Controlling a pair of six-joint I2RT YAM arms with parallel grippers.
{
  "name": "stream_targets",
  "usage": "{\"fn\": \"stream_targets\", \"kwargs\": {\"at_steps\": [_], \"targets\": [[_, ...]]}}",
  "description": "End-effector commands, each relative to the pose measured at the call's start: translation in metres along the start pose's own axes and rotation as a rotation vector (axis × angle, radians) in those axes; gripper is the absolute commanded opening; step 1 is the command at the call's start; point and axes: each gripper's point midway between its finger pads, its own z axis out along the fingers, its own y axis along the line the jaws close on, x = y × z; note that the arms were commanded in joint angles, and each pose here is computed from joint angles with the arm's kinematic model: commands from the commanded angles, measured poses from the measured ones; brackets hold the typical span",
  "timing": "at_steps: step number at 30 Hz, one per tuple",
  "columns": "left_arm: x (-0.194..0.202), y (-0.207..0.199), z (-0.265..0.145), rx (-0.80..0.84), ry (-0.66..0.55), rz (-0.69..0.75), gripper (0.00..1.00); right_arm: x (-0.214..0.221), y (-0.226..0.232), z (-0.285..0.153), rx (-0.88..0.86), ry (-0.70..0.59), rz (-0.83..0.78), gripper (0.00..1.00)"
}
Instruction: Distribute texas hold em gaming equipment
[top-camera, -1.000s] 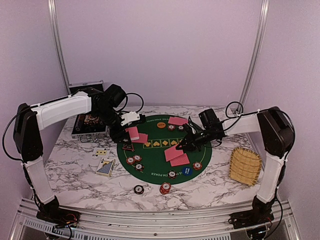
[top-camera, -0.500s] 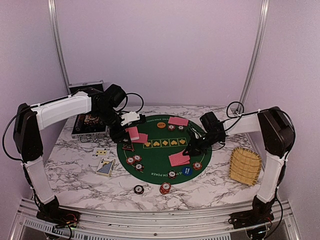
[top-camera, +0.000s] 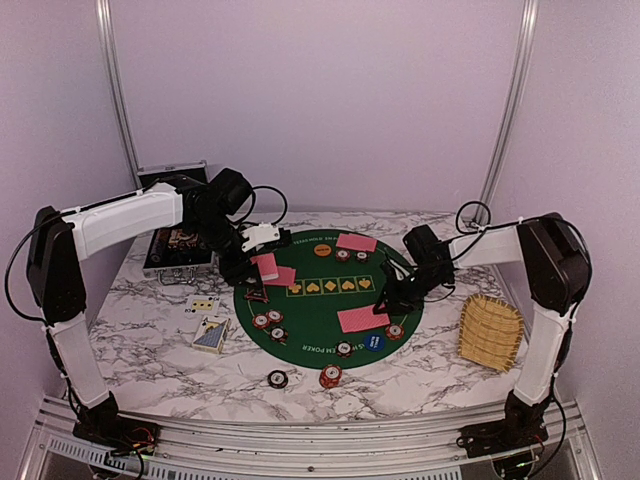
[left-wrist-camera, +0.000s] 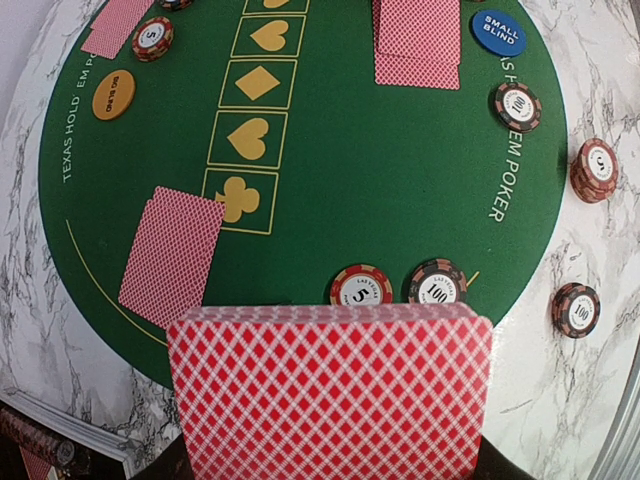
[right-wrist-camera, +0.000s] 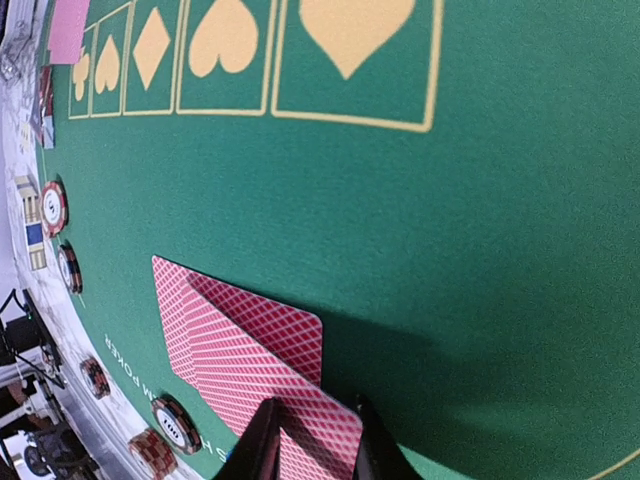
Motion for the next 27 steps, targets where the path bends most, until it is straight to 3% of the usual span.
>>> {"fn": "stream_targets", "kwargs": {"at_steps": [1, 7, 11, 15, 18, 21, 27], "targets": [[-0.007, -0.002, -0.012, 0.005, -0.031, 0.019, 0.0, -0.017, 0.002, -0.02, 0.067, -0.054, -0.046, 0.26], [-0.008, -0.002, -0.012, 0.008, -0.033, 0.02, 0.0, -0.029, 0.002, -0.033, 0.125, -0.09, -0.064, 0.38], [-0.009, -0.003, -0.013, 0.011, -0.037, 0.018, 0.0, -0.045, 0.012, -0.052, 0.143, -0.161, -0.083, 0.52], [-0.01, -0.003, -0.013, 0.014, -0.04, 0.015, 0.0, -0.058, 0.055, -0.068, -0.005, -0.251, -0.103, 0.78], [-0.01, -0.003, -0.013, 0.013, -0.04, 0.016, 0.0, -0.062, 0.098, -0.07, -0.158, -0.277, -0.118, 0.9], [-0.012, -0.003, -0.013, 0.013, -0.044, 0.019, 0.0, -0.064, 0.143, -0.063, -0.307, -0.268, -0.122, 0.96], [-0.015, -0.003, -0.014, 0.011, -0.049, 0.017, 0.0, -0.064, 0.217, -0.042, -0.518, -0.212, -0.155, 0.99]]}}
